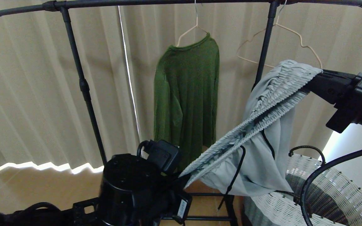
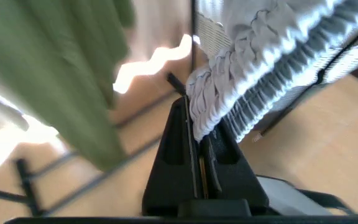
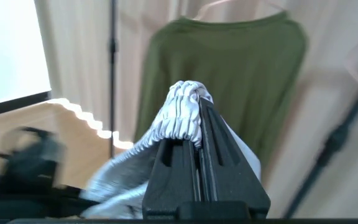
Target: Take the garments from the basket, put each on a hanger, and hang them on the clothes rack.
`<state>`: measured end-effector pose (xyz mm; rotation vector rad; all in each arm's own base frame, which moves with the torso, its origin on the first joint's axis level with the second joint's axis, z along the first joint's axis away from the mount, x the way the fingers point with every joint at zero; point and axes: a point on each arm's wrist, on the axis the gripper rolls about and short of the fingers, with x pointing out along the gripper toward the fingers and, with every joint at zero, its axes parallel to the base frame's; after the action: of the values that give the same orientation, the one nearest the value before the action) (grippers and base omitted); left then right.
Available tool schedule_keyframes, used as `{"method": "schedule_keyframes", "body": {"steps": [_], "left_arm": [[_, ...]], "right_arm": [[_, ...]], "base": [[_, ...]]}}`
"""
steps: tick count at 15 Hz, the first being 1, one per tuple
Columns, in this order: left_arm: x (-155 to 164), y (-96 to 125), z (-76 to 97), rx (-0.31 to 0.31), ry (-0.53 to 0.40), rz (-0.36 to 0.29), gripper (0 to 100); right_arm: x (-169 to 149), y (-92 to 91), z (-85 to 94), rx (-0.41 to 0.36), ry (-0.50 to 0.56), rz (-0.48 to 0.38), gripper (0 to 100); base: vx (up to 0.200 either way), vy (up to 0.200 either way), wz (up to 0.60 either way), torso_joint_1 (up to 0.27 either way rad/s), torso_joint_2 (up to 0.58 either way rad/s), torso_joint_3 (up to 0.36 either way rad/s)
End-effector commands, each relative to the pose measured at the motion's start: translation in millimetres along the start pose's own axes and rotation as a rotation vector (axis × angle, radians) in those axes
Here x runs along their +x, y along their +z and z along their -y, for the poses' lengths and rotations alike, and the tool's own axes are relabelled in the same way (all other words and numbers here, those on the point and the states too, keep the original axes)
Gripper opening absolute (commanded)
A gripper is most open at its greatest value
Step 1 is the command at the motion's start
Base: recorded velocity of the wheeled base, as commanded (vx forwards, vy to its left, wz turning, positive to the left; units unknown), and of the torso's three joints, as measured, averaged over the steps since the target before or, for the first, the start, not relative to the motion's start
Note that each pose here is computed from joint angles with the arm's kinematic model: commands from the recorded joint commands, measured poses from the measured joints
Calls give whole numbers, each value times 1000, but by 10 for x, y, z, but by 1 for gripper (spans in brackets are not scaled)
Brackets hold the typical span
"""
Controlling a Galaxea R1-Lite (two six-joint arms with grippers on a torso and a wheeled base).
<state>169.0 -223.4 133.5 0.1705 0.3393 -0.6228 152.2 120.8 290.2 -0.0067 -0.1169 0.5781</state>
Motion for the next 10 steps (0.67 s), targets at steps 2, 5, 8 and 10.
{"method": "schedule_keyframes", "body": {"steps": [2, 5, 8, 10], "left_arm": [[-499, 496, -248, 35, 48, 176, 0], [-809, 970, -533, 22, 142, 247, 0], [-1070, 1479, -723, -14, 210, 334, 0], [-1228, 1781, -790, -31, 231, 397, 0]], "right_arm": [[36, -134, 97, -11, -53, -47, 0], [111, -125, 97, -9, -53, -39, 0], [185, 94, 92, -3, 4, 91, 0], [194, 254, 93, -3, 37, 152, 0]], "base": [[0, 0, 0, 0, 0, 0], [0, 0, 0, 0, 0, 0], [0, 0, 0, 0, 0, 0], [0, 0, 0, 0, 0, 0]]}}
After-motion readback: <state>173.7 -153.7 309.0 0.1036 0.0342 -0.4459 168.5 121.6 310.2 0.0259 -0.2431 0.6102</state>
